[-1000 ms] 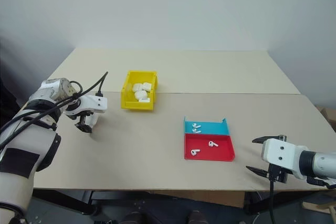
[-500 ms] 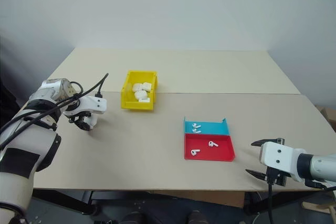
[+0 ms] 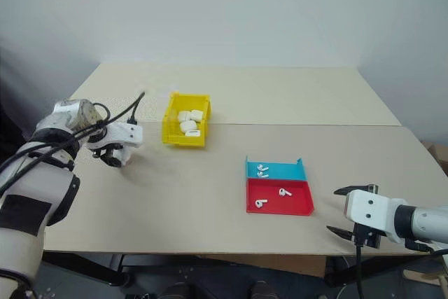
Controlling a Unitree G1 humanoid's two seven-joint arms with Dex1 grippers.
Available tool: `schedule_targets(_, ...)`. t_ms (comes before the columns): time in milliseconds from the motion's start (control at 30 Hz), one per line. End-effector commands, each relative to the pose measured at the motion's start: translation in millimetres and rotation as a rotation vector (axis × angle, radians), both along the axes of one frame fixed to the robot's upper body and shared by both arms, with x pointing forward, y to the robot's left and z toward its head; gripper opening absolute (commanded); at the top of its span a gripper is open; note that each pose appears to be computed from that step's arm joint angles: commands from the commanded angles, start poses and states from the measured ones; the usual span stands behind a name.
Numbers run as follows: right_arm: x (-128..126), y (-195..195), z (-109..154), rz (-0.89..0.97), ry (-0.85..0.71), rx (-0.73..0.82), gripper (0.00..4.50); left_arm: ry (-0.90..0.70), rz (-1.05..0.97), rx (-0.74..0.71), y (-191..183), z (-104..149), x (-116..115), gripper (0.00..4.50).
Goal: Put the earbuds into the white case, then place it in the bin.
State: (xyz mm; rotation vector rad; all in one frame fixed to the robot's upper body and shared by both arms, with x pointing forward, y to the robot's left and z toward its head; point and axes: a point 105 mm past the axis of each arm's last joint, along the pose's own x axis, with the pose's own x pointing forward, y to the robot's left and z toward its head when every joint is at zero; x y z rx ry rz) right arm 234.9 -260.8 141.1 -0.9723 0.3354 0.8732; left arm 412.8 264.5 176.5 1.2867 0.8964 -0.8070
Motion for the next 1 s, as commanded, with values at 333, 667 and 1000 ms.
schedule_targets(333, 6.4, 4.4, 41.3, 0.025, -0.135, -0.021, 4.50, -0.201, -0.441, -0.805, -55.4, 84.6, -26.6, 2.75)
schedule_targets(667, 19.2, 18.6, 67.0, 0.065, -0.225, 0.013, 4.50, -0.249, -0.673, -1.570, -122.3, 78.1, -108.3, 2.75)
schedule_targets(1000, 19.7, 48.5, 75.8, 0.161, -0.204, 0.019, 4.50, -0.076, -0.622, -1.525, -164.9, 34.1, -158.6, 2.75)
